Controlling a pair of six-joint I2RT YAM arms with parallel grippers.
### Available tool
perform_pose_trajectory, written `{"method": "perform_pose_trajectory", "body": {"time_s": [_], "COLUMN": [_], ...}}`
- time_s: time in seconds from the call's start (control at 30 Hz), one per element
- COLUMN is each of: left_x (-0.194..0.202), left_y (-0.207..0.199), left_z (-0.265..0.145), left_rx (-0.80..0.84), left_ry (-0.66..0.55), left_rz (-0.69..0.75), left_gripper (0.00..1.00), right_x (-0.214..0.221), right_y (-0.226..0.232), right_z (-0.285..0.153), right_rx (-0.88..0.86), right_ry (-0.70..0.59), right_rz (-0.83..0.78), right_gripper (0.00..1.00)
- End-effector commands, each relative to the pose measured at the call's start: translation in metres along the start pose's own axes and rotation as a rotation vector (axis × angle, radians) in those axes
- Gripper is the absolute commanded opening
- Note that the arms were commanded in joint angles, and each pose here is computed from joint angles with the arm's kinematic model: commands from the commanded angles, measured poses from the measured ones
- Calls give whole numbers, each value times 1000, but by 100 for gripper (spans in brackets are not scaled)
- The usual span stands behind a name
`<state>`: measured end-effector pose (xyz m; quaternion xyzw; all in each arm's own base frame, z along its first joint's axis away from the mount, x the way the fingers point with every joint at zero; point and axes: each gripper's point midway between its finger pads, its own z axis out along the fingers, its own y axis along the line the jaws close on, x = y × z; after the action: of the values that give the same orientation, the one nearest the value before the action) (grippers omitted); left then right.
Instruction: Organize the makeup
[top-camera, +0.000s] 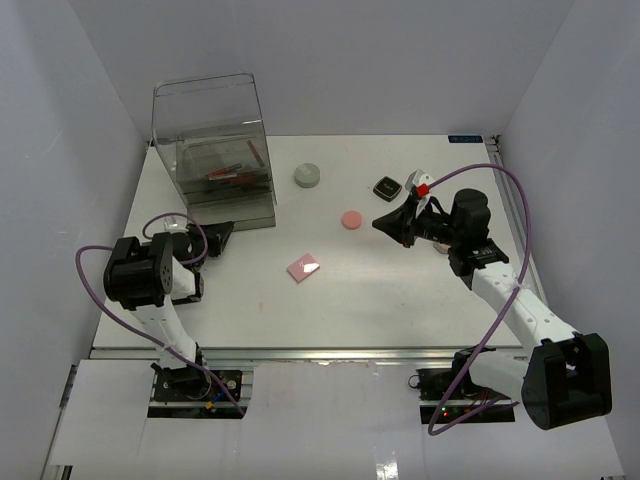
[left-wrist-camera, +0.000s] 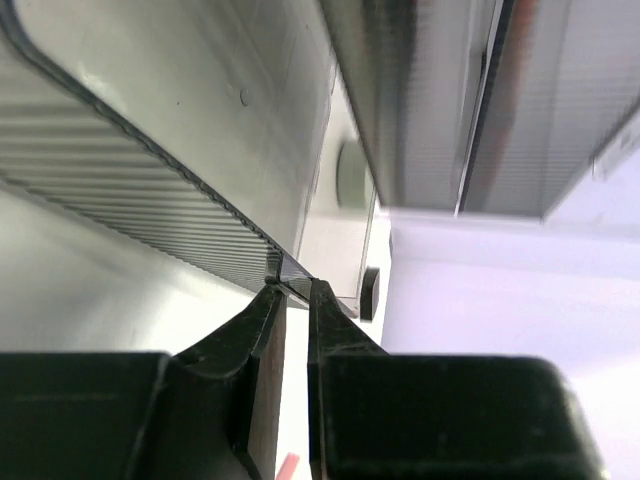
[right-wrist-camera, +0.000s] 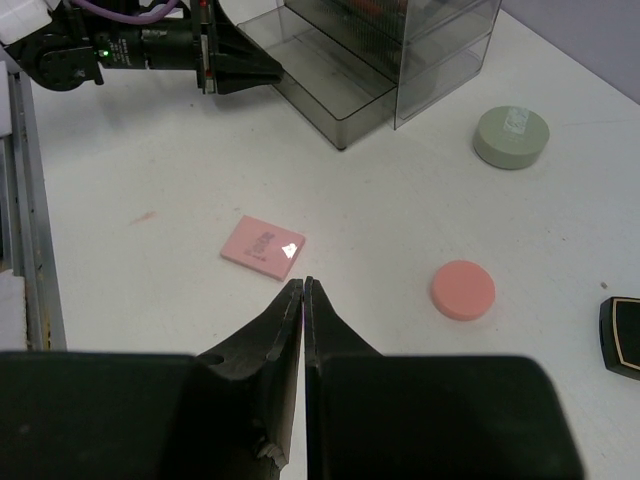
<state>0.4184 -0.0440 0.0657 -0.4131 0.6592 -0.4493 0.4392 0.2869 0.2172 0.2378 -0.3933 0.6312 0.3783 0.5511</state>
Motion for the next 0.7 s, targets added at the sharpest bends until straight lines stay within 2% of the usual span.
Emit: {"method": "perform_pose_trajectory", "body": {"time_s": [0.0,0.07,0.17,0.43,0.67], "left_x": [15,18,21,23,20], "left_y": [8,8,4,-19,-63], "left_z": [-25,-27,-29,-43,-72], "left_rx": [-22,-26,-15,4,56], "left_ry": [39,52,70,94,90], "left_rz": [65,62,66,127,304], "left_gripper": [9,19,27,62,72], "right_x": [-6,-5,-3,2,3], "right_y": [-1,-2,-6,-13,-12], "right_z": [-2,-2,-4,-5,-7], "right_rx": [-3,1,15,33,20], "right_ry": [-25,-22,-15,-2,10], "right_rz": [-47,-48,-51,-51,-71], "right_gripper": [9,9,9,9,12]}}
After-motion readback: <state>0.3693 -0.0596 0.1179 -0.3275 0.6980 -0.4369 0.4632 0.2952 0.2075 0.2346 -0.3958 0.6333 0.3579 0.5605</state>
